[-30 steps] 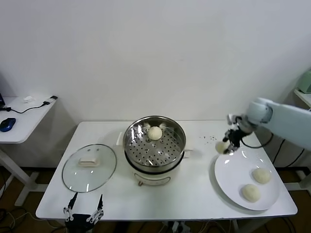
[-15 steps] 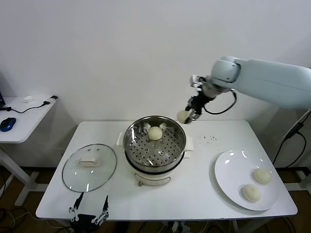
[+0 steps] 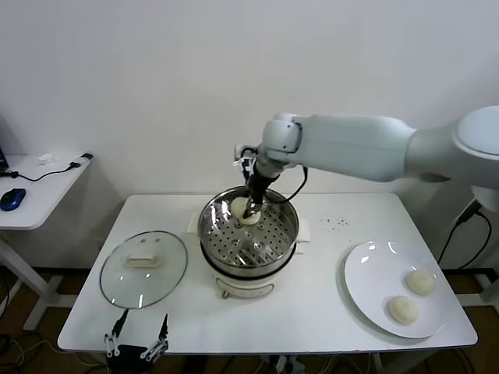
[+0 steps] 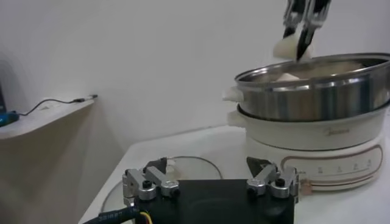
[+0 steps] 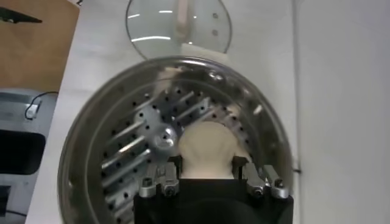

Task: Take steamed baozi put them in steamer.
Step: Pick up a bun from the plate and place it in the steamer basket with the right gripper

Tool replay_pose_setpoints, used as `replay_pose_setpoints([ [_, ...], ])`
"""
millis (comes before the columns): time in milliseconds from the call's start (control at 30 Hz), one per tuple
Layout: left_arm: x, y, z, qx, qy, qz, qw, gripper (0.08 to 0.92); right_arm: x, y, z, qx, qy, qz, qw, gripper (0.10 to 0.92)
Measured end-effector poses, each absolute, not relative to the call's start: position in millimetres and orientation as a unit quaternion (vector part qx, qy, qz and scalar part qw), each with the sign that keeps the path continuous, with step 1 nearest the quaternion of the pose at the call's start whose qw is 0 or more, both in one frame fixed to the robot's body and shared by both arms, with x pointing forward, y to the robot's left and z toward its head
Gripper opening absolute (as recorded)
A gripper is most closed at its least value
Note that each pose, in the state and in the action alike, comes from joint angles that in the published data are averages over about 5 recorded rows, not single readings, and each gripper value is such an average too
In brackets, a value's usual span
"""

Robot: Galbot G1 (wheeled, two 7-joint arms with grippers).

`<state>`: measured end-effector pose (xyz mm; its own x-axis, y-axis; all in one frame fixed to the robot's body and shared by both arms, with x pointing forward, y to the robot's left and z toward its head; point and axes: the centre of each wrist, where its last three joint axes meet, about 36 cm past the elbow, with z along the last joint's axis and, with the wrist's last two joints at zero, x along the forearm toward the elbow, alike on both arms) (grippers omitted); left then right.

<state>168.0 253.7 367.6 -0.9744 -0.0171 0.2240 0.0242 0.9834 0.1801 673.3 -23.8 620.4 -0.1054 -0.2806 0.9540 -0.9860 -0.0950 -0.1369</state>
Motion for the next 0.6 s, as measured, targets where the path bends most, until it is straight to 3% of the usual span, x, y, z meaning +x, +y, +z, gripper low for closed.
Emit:
replay_pose_setpoints([
  [333,166,257,361,0.005,-0.989,-0.088,0.119,0.823,674,4,586,0.564,-0.555,0.483,0.374,0.559],
  [600,165,257,360,0.004,-0.989,-0.086,0.122,0.823,676,7,581,0.561,-0.556,0.481,0.380,0.732],
])
